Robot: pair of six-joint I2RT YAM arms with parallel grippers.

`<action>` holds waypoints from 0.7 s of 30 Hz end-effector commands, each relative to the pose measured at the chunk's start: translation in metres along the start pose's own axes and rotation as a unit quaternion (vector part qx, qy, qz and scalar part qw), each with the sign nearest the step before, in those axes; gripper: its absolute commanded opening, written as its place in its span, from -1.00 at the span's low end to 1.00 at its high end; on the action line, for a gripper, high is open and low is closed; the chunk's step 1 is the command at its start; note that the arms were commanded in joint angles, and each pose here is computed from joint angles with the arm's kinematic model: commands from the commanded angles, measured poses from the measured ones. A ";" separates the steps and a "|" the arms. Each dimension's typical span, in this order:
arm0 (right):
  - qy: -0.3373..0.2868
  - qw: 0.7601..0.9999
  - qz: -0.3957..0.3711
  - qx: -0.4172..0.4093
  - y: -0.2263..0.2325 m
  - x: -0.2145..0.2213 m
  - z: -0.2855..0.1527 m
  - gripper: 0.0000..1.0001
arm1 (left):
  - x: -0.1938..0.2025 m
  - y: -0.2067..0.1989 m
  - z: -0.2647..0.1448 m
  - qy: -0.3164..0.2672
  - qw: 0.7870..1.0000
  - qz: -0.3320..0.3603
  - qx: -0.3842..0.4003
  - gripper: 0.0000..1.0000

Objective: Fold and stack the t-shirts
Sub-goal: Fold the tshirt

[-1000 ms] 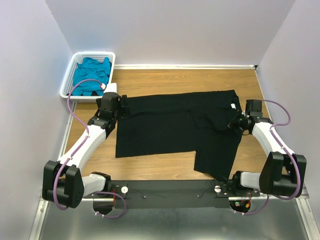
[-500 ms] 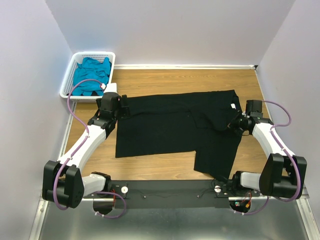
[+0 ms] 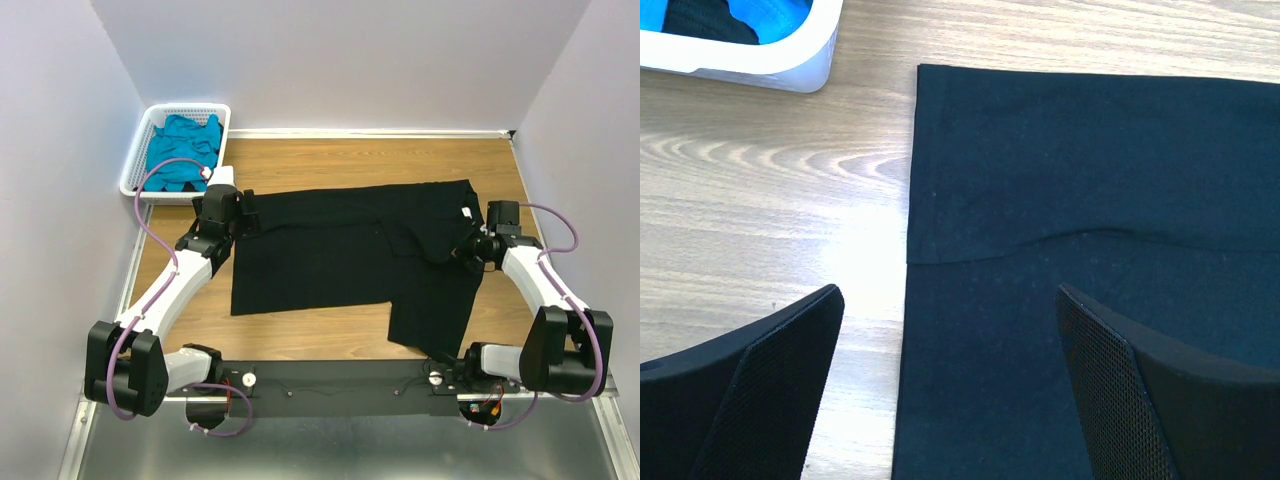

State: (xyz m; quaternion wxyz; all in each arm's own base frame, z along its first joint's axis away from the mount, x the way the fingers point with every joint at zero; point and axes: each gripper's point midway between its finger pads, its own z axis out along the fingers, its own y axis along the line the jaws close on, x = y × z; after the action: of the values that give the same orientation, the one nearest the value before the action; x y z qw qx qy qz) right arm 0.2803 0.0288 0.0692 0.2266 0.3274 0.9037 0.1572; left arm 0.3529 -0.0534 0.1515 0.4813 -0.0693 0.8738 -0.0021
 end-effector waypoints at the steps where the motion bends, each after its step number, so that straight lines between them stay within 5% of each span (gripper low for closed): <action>1: 0.017 1.000 0.007 0.020 -0.009 0.012 0.007 -0.94 | -0.014 -0.005 -0.003 -0.020 1.000 -0.003 0.014 0.88; 12: 0.054 0.998 -0.009 0.022 -0.020 0.035 0.022 -0.78 | -0.014 -0.005 -0.003 -0.019 1.000 -0.003 0.014 0.87; 16: 0.023 0.999 -0.034 0.018 -0.010 0.018 0.015 -0.27 | -0.013 -0.005 -0.002 -0.018 1.000 -0.003 0.013 0.87; 21: -0.027 0.992 -0.119 -0.010 0.025 -0.009 -0.003 0.02 | -0.013 -0.004 -0.002 -0.018 1.000 -0.002 0.013 0.87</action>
State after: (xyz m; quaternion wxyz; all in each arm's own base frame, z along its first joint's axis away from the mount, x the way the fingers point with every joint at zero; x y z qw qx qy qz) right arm 0.2694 0.0401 0.0478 0.1998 0.2817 0.9279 0.1405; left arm 0.3529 -0.0535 0.1515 0.4813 -0.0691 0.8738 -0.0024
